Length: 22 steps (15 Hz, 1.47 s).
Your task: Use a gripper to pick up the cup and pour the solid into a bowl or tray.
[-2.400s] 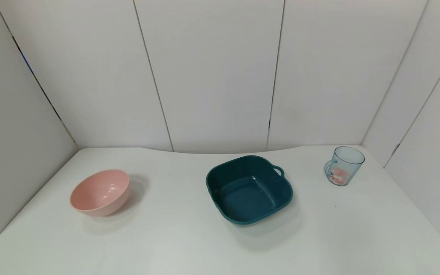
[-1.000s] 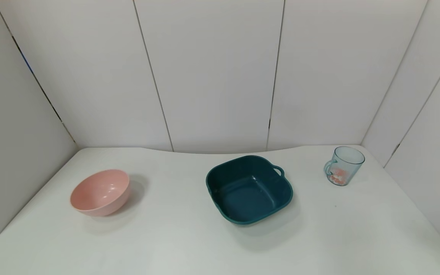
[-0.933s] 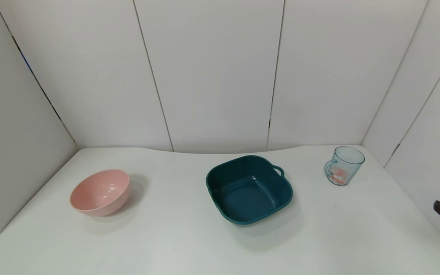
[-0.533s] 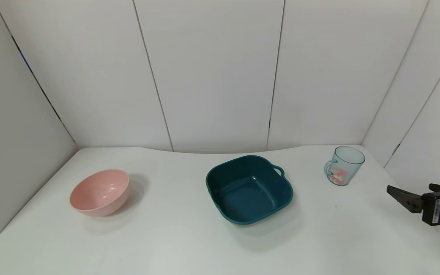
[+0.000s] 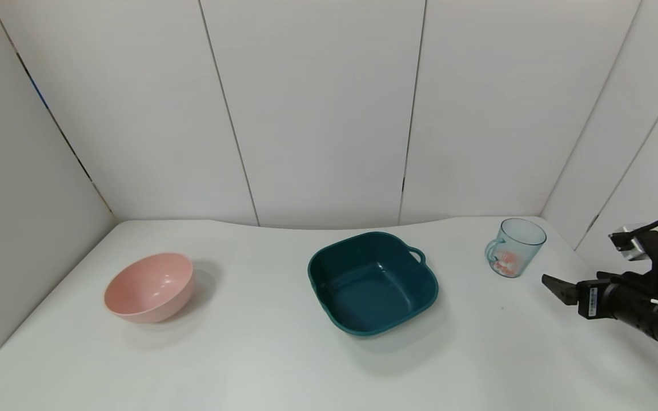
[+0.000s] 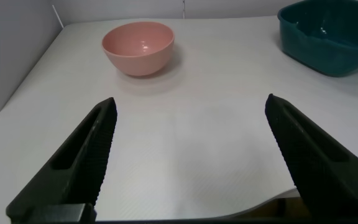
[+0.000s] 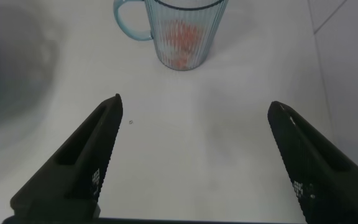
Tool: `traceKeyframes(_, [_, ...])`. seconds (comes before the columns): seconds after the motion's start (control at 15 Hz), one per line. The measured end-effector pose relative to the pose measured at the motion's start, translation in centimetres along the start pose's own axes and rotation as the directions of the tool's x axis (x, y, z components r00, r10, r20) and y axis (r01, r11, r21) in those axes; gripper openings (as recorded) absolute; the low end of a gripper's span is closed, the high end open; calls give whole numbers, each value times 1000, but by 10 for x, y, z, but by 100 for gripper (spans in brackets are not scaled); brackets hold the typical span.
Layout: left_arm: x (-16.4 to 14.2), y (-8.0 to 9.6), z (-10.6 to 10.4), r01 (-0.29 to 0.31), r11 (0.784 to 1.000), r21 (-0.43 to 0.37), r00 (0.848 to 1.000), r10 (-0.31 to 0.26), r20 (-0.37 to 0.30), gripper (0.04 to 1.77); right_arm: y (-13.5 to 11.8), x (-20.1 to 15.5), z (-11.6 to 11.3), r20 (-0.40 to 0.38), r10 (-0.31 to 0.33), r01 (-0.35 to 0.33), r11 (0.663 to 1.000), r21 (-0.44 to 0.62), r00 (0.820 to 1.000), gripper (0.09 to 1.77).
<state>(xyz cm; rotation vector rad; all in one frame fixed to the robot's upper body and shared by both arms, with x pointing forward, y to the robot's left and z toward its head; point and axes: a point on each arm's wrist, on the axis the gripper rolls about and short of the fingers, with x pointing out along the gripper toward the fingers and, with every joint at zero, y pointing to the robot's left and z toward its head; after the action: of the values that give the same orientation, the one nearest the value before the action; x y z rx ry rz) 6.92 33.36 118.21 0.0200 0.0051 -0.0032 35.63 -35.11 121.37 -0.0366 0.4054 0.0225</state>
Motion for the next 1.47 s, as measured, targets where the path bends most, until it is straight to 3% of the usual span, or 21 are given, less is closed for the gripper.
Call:
traceKeyframes(0.2, [0,0,0,0,1000,0,1000,0,0,172,1,22,-7,29,8,-8,1000,-4,1000,170])
traceKeyframes(0.73, [0,0,0,0,1000,0,1000,0,0,172,-5,83,-12,14,29,-29,1000,5,999,170])
traceKeyframes(1.07, [0,0,0,0,1000,0,1000,0,0,172,-10,104,-12,28,24,-25,1000,17,999,170])
traceKeyframes(1.47, [0,0,0,0,1000,0,1000,0,0,172,-18,118,-8,56,71,-74,996,53,996,170])
